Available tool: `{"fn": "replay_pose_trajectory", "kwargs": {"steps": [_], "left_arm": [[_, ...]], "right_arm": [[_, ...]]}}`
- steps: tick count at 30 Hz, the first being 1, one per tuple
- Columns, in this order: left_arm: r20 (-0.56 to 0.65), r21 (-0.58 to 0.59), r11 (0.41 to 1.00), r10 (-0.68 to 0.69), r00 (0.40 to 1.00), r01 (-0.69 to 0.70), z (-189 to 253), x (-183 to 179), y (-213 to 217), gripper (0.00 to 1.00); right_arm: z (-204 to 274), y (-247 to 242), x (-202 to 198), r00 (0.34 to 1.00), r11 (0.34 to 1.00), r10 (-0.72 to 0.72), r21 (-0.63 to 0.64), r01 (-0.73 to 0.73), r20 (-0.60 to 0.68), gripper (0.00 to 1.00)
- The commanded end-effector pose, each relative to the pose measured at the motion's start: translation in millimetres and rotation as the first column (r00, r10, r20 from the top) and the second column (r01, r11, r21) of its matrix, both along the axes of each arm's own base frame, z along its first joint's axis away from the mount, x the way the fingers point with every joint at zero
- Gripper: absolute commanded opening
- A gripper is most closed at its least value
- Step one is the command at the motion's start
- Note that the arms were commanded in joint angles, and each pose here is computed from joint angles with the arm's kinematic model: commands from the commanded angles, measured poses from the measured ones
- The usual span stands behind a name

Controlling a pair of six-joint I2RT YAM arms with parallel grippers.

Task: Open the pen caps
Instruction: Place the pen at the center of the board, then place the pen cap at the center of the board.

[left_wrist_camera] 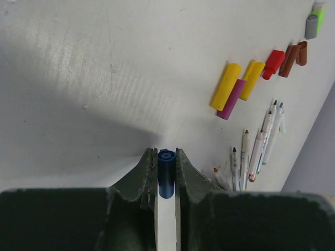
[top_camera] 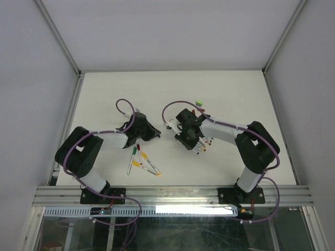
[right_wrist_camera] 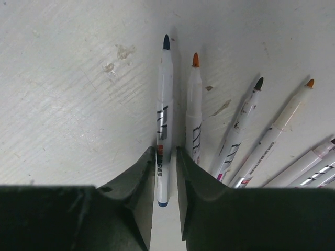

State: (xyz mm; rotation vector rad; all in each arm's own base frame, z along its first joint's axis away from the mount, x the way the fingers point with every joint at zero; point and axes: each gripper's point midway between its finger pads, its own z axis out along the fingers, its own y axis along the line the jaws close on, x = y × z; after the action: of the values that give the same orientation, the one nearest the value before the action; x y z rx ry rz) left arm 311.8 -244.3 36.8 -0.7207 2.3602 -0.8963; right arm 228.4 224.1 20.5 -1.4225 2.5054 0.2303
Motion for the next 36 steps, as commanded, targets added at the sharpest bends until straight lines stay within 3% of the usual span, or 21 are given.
{"fn": "replay_pose_trajectory", "kwargs": {"steps": [1,19,29,36], "left_arm": [[0.012,0.015,1.0,-0.012,1.0,0.012,4,12,-10,0.06],[-0.02,0.032,0.998,-0.06,0.998,0.06,-8,19,-21,0.3],[0.035,0.023,0.997,-0.07,0.997,0.07,14,20,-20,0.3],[0.152,0.032,0.996,-0.088,0.985,0.084,52,15,-11,0.31]], "right_arm": [[7,7,12,0.999,1.0,0.0,0.011,-0.001,0.038,0.28],[19,14,9,1.0,0.998,0.007,0.059,-0.009,0.025,0.31],[33,13,14,1.0,0.994,-0.006,0.109,0.003,0.026,0.33],[45,16,12,1.0,0.986,0.012,0.165,-0.015,0.021,0.33]]}}
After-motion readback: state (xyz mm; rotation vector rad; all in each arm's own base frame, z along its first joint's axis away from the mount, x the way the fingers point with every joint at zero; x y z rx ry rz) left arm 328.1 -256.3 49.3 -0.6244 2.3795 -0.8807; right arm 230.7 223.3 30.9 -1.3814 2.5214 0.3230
